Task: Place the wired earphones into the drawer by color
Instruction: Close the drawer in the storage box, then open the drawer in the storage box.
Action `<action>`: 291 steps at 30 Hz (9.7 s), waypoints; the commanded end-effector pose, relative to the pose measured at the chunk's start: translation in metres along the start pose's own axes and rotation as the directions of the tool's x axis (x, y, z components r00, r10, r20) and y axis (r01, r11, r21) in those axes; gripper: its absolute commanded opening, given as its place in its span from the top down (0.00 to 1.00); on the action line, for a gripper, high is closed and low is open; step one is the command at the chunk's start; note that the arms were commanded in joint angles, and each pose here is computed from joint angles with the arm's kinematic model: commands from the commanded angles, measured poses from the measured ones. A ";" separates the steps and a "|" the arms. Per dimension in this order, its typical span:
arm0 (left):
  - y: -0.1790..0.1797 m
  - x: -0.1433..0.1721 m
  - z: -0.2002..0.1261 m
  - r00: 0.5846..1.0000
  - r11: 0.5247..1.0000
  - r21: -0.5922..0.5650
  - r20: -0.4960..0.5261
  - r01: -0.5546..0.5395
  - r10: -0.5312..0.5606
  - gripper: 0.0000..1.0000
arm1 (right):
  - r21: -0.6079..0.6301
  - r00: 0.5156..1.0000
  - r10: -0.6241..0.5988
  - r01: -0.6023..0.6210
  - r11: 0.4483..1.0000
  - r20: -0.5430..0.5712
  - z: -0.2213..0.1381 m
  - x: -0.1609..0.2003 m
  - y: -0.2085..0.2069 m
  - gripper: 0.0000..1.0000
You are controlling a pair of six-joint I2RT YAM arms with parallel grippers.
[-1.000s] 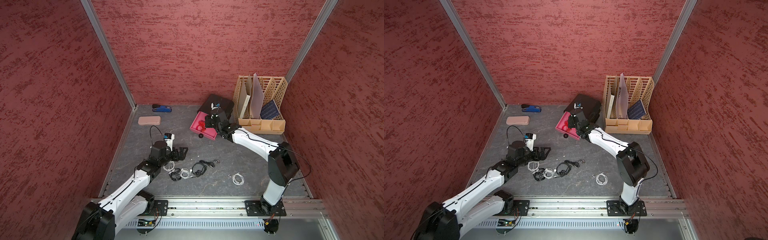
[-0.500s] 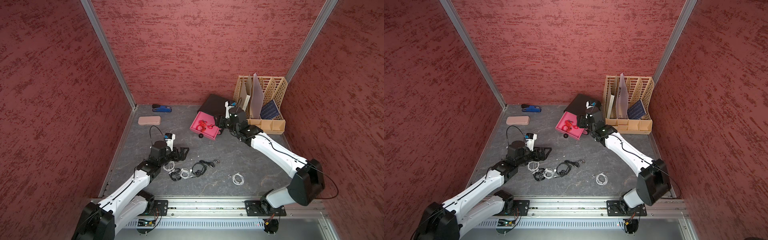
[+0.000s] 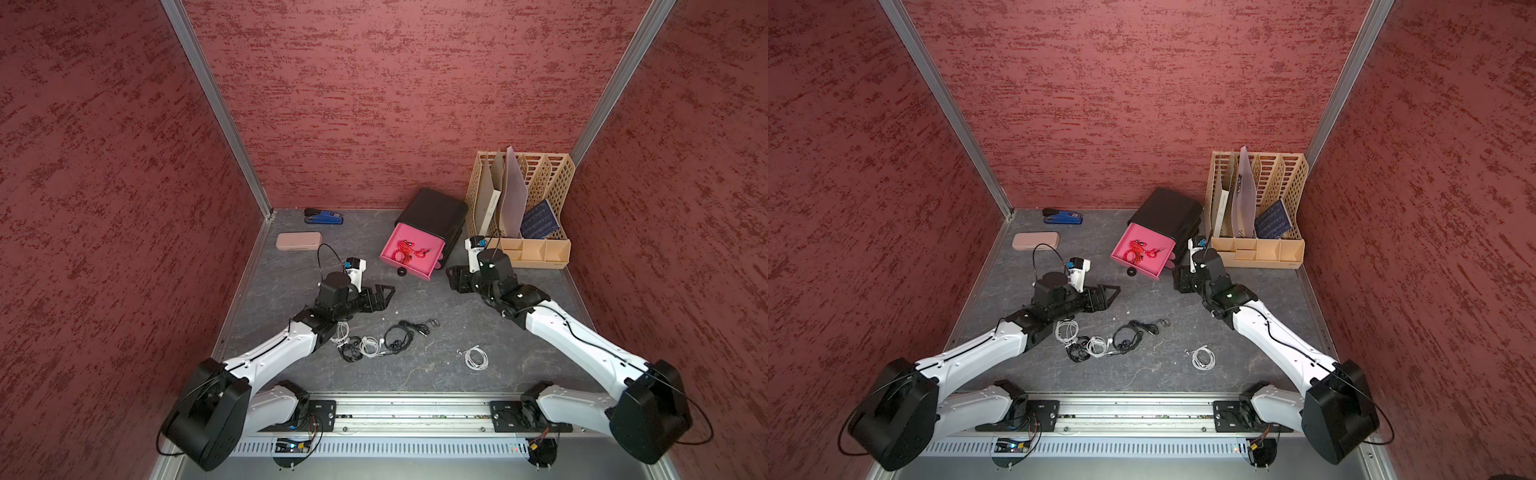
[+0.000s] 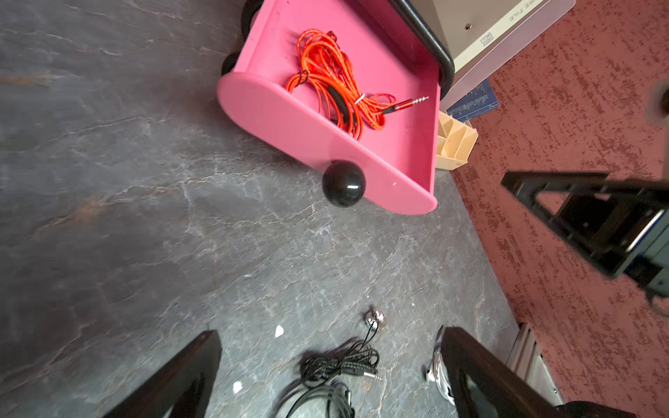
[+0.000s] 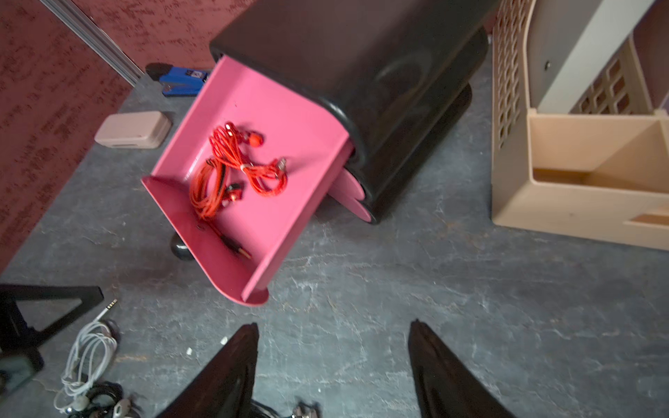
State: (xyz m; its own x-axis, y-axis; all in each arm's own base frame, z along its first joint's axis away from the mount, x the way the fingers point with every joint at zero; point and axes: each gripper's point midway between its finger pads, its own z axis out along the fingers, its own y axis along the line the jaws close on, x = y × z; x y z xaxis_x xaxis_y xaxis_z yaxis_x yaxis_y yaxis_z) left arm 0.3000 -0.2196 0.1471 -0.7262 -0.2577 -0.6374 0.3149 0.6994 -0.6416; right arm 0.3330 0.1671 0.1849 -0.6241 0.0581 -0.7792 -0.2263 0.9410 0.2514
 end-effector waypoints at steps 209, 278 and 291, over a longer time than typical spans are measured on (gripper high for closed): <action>0.002 -0.075 0.210 0.920 0.862 0.349 -0.003 0.368 -0.392 0.59 | 0.009 0.979 -0.032 0.031 0.999 0.203 -0.039 -0.015 -0.011 0.29; 0.002 -0.054 0.121 0.907 0.834 0.412 0.042 0.366 -0.419 0.70 | 0.116 0.995 0.099 -0.095 0.989 -0.029 0.068 -0.041 -0.012 0.28; 0.003 -0.044 0.110 0.902 0.832 0.408 0.043 0.377 -0.429 0.71 | 0.181 0.995 0.097 -0.094 0.979 -0.006 0.088 -0.060 -0.026 0.28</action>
State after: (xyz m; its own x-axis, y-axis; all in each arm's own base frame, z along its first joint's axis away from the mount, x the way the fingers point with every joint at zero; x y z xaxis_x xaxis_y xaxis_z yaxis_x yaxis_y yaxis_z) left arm 0.4019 -0.2814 0.1057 -0.7811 -0.5502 -0.2951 0.1897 0.2411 -0.9518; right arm 0.4305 0.1753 0.1661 -0.6727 0.1399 -0.7266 -0.0536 0.9702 0.2364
